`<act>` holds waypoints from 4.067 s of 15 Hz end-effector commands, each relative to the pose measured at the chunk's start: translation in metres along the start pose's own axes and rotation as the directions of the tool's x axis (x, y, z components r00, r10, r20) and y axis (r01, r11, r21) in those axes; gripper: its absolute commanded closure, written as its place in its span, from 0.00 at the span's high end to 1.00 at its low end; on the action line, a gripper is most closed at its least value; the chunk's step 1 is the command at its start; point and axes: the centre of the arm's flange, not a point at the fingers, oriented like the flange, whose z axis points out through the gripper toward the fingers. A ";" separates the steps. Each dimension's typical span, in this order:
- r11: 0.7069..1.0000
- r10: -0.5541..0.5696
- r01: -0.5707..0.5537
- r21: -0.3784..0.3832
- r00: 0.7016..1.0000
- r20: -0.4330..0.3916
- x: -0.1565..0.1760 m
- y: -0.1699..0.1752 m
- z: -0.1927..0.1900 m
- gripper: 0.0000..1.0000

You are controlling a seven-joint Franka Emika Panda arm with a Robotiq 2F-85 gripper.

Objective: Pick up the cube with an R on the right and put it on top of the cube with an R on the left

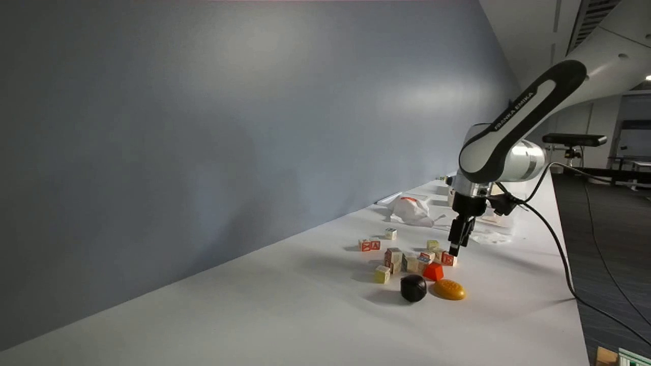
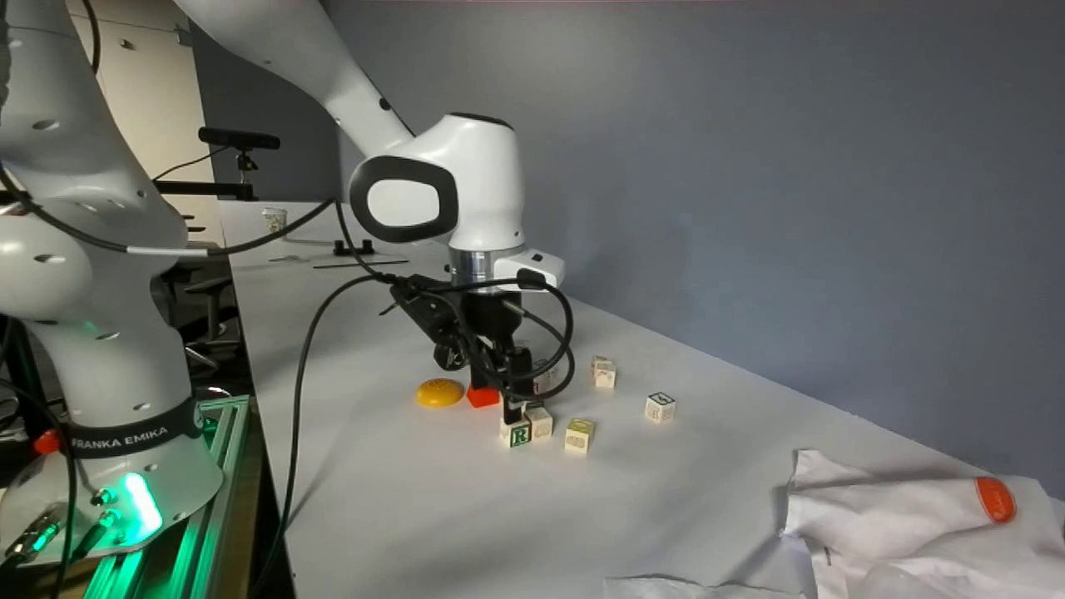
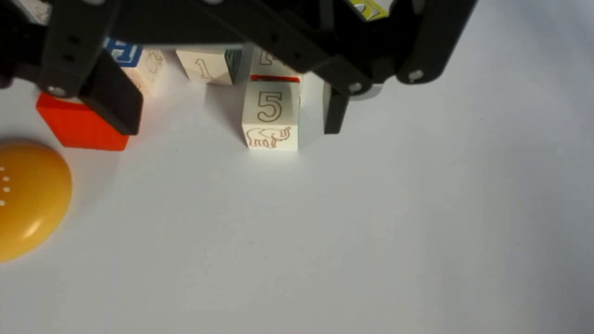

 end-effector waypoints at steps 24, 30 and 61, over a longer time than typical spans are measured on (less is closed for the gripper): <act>0.988 -0.155 0.151 -0.044 0.983 -0.100 0.020 -0.041 -0.064 0.09; 0.973 -0.233 0.228 -0.045 0.954 -0.187 0.068 -0.083 -0.082 0.10; 0.959 -0.285 0.284 -0.020 0.954 -0.098 0.114 -0.140 -0.022 0.10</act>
